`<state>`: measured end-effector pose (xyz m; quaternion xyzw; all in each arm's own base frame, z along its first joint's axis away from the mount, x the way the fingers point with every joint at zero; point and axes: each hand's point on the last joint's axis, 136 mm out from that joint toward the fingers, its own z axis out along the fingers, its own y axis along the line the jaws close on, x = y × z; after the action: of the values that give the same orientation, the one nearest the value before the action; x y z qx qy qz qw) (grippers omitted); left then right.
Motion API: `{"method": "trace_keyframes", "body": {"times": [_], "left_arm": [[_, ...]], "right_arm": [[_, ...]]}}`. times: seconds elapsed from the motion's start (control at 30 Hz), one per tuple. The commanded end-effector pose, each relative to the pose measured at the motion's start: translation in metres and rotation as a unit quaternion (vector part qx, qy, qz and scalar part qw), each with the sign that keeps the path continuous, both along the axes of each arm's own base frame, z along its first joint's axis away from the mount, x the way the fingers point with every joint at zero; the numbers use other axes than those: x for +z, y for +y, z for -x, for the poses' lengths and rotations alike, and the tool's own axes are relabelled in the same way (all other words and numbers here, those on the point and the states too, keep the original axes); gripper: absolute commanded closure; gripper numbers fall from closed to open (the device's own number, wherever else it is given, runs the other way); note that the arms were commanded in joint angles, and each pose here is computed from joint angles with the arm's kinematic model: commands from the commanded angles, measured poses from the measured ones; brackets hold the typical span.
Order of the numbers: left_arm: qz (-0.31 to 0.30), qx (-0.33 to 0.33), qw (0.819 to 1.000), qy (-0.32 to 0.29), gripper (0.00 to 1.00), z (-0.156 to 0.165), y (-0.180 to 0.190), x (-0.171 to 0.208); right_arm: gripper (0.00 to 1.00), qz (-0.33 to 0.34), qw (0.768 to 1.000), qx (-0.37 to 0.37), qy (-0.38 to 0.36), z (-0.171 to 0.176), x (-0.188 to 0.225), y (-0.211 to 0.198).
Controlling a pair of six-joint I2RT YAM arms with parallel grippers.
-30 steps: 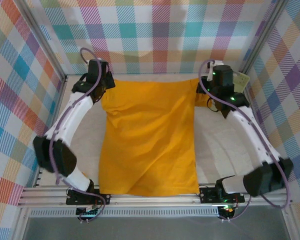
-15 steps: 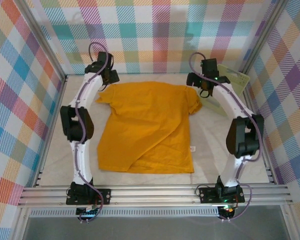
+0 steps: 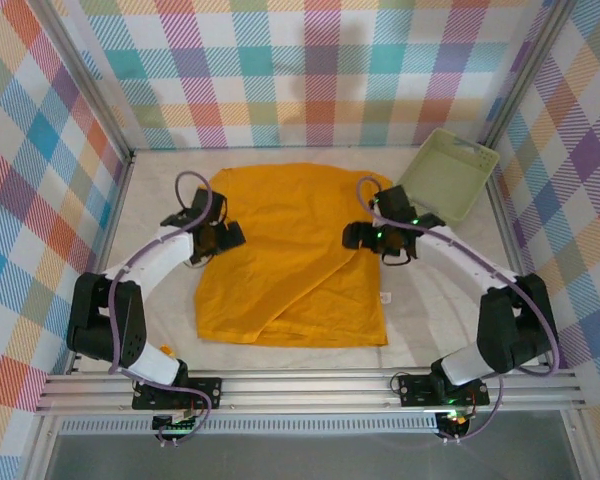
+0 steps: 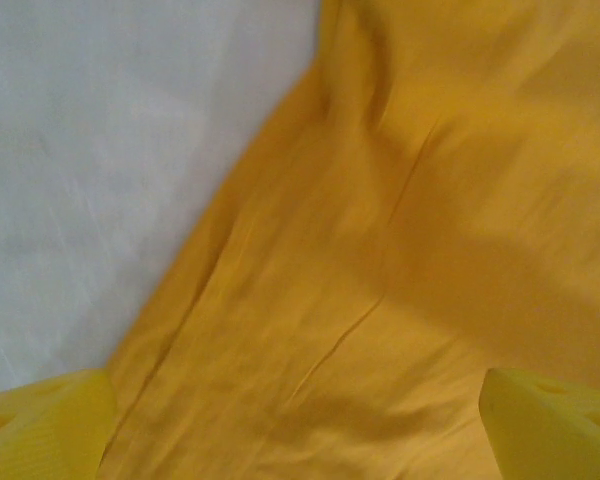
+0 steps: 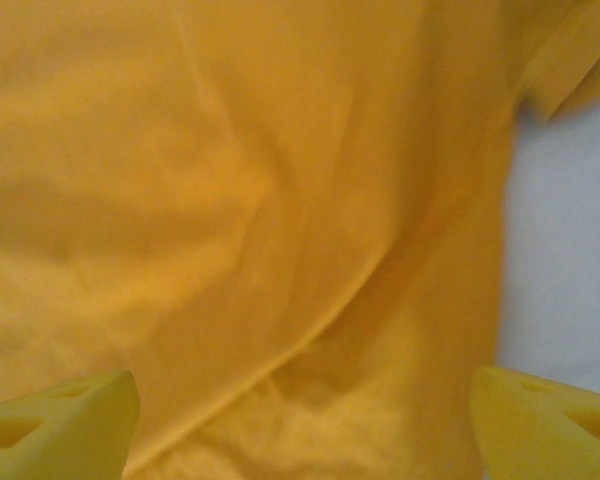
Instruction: Fold the inside-out t-shirt
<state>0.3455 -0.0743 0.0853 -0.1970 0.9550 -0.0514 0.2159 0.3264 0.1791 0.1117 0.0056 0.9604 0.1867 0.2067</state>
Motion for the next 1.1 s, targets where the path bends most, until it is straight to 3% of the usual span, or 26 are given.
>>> {"method": "trace_keyframes", "body": {"times": [0.0, 0.17, 0.43, 0.57, 0.7, 0.87, 1.07], "left_arm": [[0.031, -0.004, 0.999, -0.006, 0.07, 0.009, -0.012, -0.013], [0.042, -0.008, 0.999, 0.030, 0.08, 0.034, -0.018, -0.047], [0.054, 0.015, 0.998, 0.032, 0.08, 0.077, -0.029, -0.066], [0.051, -0.026, 0.998, 0.013, 0.07, 0.086, -0.052, -0.056], [-0.018, -0.105, 0.994, -0.030, 0.06, 0.087, -0.069, -0.018], [-0.085, -0.252, 0.959, -0.098, 0.05, 0.107, -0.119, 0.026], [-0.112, -0.408, 0.901, -0.094, 0.06, 0.153, -0.190, 0.015]], "right_arm": [[0.17, -0.029, 0.997, -0.009, 0.069, 0.022, -0.040, 0.014], [0.24, -0.005, 0.991, -0.043, 0.123, 0.026, -0.085, 0.006], [0.30, 0.036, 0.978, -0.153, 0.139, -0.007, -0.104, -0.055], [0.30, 0.046, 0.975, -0.177, 0.127, -0.024, -0.098, -0.075], [0.26, 0.058, 0.980, -0.170, 0.086, -0.030, -0.068, -0.082], [0.21, 0.032, 0.989, -0.143, 0.030, -0.013, -0.019, -0.078], [0.19, 0.012, 0.993, -0.116, 0.000, 0.028, 0.003, -0.073]]}}
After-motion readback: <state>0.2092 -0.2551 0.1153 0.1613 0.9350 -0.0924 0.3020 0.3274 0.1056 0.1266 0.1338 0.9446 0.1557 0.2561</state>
